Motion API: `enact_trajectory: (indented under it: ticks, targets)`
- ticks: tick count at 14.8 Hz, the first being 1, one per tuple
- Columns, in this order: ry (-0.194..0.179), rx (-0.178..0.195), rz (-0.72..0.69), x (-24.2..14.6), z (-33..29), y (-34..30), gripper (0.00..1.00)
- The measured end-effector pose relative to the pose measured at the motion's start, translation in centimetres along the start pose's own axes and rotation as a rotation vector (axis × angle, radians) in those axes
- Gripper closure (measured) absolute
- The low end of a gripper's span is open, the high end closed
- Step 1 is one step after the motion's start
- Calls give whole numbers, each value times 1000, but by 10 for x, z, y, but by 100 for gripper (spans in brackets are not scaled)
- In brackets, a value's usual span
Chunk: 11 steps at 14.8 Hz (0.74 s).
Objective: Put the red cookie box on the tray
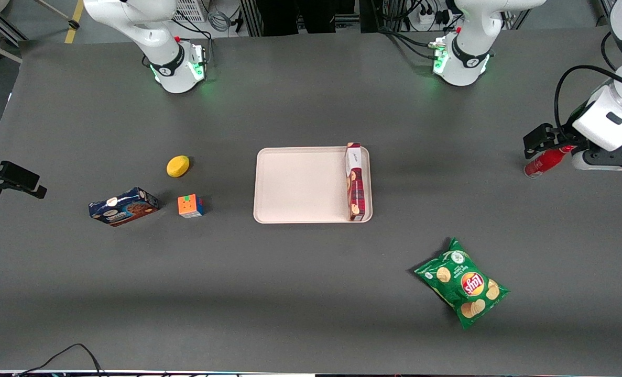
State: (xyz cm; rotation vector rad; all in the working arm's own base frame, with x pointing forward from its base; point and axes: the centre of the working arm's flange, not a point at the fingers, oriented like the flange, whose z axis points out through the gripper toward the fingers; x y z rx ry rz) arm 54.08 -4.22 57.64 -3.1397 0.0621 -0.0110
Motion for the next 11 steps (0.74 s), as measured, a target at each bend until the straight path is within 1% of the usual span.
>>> enact_trajectory:
  ticks: [2,5,11]
  targets:
    - [10,-12,-2,1,-3,1,0]
    - [23,-15,-2,2,-9,1,0]
    - [33,-19,-2,5,-12,2,0]
